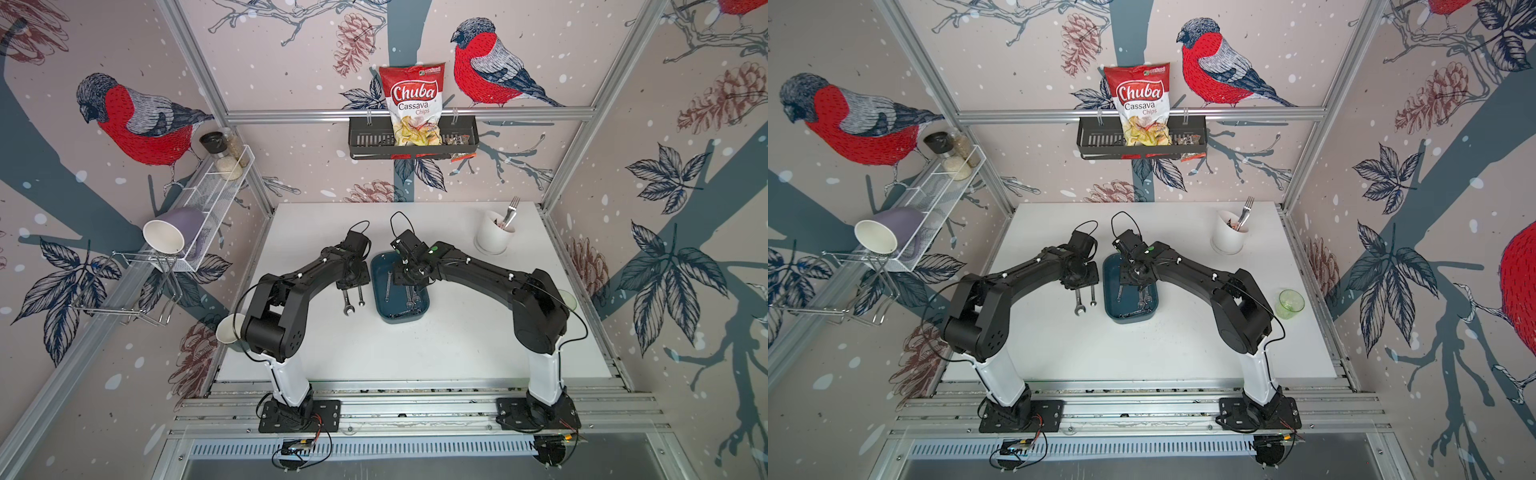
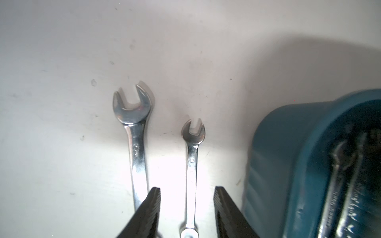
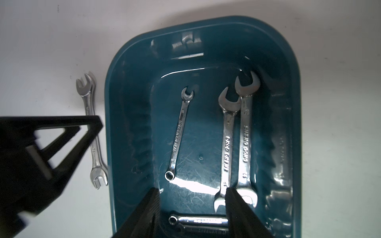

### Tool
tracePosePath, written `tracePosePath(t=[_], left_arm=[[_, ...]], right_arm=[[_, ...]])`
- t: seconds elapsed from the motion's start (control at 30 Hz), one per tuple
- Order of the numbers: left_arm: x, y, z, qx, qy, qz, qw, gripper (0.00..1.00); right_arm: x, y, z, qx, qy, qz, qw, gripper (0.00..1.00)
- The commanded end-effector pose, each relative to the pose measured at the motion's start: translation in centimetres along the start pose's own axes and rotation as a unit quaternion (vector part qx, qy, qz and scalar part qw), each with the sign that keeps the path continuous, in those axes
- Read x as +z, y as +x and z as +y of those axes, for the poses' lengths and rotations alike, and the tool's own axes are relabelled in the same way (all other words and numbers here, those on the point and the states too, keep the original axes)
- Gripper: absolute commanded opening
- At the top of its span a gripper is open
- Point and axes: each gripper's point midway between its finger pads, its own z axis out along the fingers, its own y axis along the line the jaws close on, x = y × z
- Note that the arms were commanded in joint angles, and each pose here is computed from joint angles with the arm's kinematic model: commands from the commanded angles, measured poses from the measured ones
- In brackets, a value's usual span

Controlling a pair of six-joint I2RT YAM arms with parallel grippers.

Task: Take out the wrench from the storage box
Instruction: Pick up the wrench from the storage box.

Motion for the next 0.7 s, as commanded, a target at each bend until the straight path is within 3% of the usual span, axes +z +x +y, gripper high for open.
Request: tracePosePath(t=[0.0,0.23,0.67], left_arm=[[-2.1,-0.3,0.6,0.003,-0.004,-0.014,1.000,0.51],[-4.7,-0.7,0.5,0.007,0.013,-0.035,0.999,0.52],[-5.9,-0.7,0.3,0.012,0.029,-0.043,0.999,0.52]], right_arm=[[1.0,0.7,-1.0,0.011,0.036,0.018,0.999,0.56],[3.4,1.1,-1.6,0.012,0.070,0.043,0.997,0.56],[6.2,1.8,-3.3,0.011,0.099,0.060,0.993,0.51]])
